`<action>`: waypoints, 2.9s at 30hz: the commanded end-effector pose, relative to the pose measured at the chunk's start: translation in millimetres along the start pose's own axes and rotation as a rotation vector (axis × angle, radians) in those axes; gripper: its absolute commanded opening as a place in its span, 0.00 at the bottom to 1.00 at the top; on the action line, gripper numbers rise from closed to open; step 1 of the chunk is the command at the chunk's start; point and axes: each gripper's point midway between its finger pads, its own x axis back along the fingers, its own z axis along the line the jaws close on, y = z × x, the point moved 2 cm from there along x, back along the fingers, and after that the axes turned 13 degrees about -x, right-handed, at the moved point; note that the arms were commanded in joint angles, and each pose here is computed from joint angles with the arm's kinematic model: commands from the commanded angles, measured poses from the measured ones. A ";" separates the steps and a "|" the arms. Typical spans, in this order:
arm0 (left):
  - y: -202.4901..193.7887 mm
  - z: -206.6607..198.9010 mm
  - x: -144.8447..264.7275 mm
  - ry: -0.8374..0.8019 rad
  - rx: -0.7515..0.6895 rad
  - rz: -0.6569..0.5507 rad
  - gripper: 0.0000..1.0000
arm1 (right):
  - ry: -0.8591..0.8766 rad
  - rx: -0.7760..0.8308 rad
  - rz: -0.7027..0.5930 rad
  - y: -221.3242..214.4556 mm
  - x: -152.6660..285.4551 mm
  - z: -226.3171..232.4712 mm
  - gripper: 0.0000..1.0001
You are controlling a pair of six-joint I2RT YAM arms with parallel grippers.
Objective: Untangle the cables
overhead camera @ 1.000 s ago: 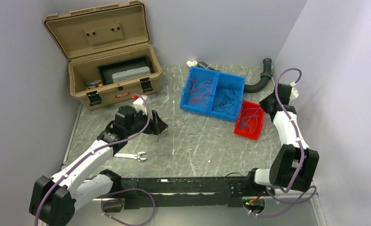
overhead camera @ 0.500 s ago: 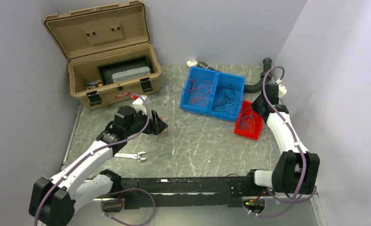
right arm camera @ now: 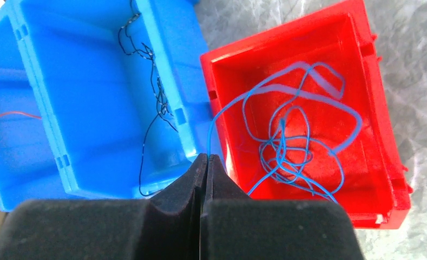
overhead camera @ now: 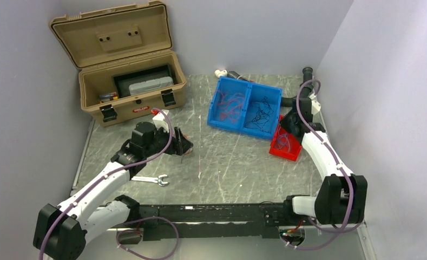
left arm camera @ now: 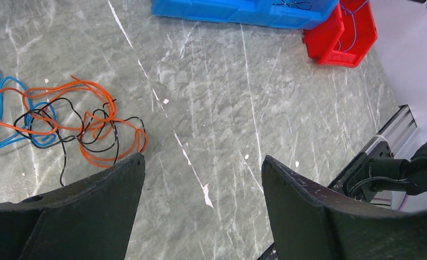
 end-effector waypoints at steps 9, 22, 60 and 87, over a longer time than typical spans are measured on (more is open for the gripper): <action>9.4 -0.8 4.6 0.002 -0.023 -0.038 0.82 | 0.051 -0.301 0.026 4.8 -12.0 -26.9 0.00; 4.1 2.9 -0.3 0.013 -0.015 -0.021 0.84 | -0.053 -0.203 -0.001 17.4 -40.8 -54.7 0.26; -18.1 108.3 -21.1 0.324 0.178 0.054 0.76 | 0.768 0.728 0.520 -285.4 73.4 188.2 0.60; -76.5 113.8 -33.5 0.304 0.233 0.285 0.52 | 0.721 0.777 0.735 -373.3 8.9 204.7 0.24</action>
